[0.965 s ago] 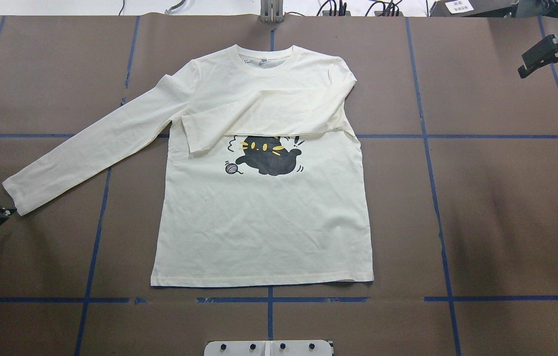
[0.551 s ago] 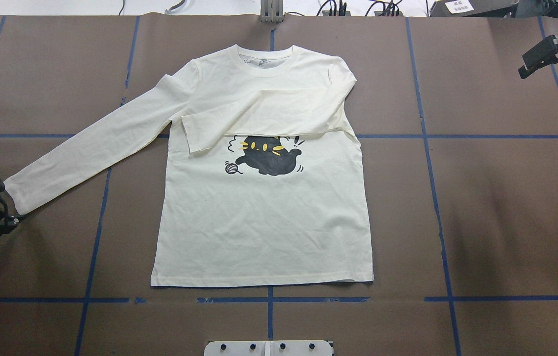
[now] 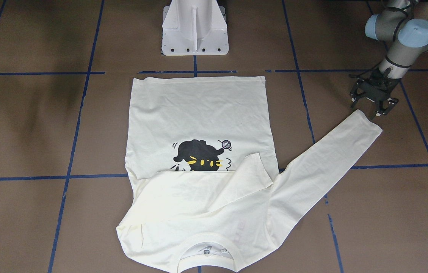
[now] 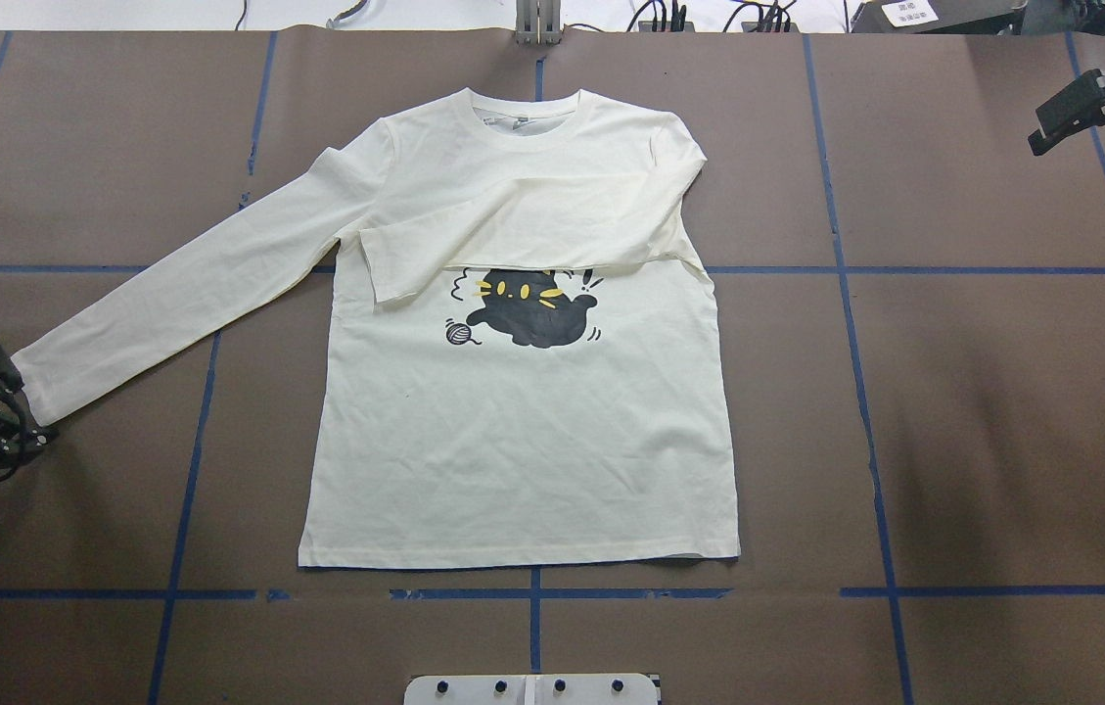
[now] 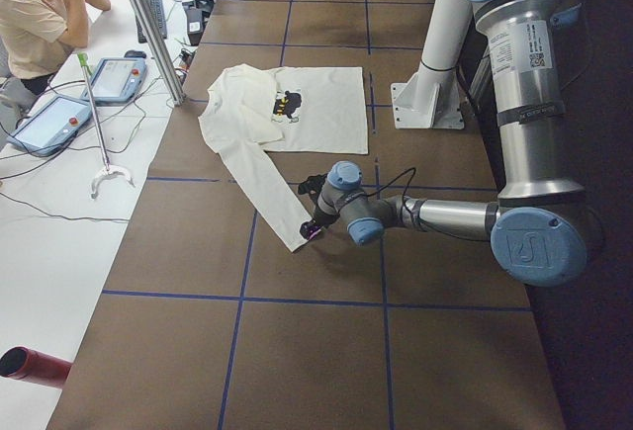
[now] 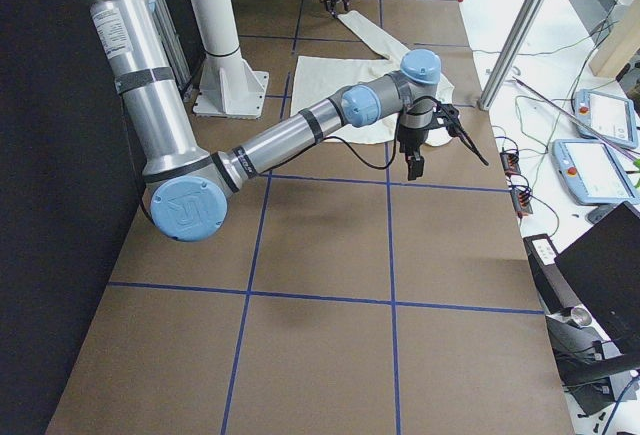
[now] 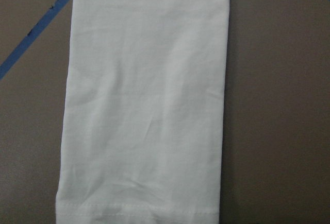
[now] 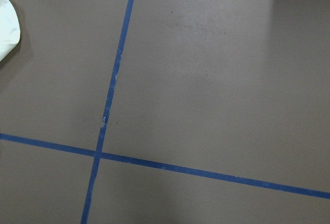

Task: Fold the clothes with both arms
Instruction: 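Grasp the other sleeve cuff with the left gripper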

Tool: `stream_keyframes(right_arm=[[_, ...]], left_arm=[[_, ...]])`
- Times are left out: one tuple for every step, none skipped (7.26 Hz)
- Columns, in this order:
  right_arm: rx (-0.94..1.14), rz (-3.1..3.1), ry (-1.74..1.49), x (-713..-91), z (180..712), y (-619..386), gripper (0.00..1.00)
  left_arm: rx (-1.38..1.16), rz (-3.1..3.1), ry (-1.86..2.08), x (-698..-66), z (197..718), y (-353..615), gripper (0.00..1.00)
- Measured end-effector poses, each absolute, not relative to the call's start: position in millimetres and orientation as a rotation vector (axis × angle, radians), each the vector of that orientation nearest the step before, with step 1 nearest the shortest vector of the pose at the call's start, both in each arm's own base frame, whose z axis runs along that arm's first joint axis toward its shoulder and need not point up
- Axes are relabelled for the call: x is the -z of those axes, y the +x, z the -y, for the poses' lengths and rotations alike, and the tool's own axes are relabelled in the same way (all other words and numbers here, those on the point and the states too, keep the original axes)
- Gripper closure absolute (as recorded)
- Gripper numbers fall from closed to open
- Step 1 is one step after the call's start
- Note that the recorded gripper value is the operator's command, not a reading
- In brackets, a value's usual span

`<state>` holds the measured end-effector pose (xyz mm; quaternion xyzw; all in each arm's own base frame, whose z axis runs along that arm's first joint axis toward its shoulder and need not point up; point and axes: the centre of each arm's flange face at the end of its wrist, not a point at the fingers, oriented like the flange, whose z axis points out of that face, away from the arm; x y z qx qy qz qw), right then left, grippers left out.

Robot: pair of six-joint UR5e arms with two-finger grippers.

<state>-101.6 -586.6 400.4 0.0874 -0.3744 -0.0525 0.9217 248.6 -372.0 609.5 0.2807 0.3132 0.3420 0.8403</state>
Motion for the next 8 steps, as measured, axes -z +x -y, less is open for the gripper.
stream_keyframes(right_arm=[[0.108,0.769,0.179,-400,586,-101,0.00],[0.108,0.770,0.179,-400,586,-101,0.00],[0.108,0.770,0.179,-400,586,-101,0.00],[0.108,0.770,0.180,-400,586,-101,0.00],[0.108,0.770,0.180,-400,586,-102,0.00],[0.109,0.771,0.180,-400,586,-102,0.00],[0.109,0.771,0.179,-400,586,-102,0.00],[0.109,0.771,0.179,-400,586,-102,0.00]], left_arm=[[-0.724,-0.661,0.593,-610,372,249,0.40],[-0.724,-0.661,0.592,-610,372,249,0.63],[-0.724,-0.661,0.591,-610,372,250,0.82],[-0.724,-0.660,0.590,-610,372,250,1.00],[-0.724,-0.660,0.590,-610,372,250,1.00],[-0.724,-0.661,0.592,-610,372,250,1.00],[-0.725,-0.666,0.602,-605,373,251,1.00],[-0.725,-0.675,0.623,-595,375,251,1.00]])
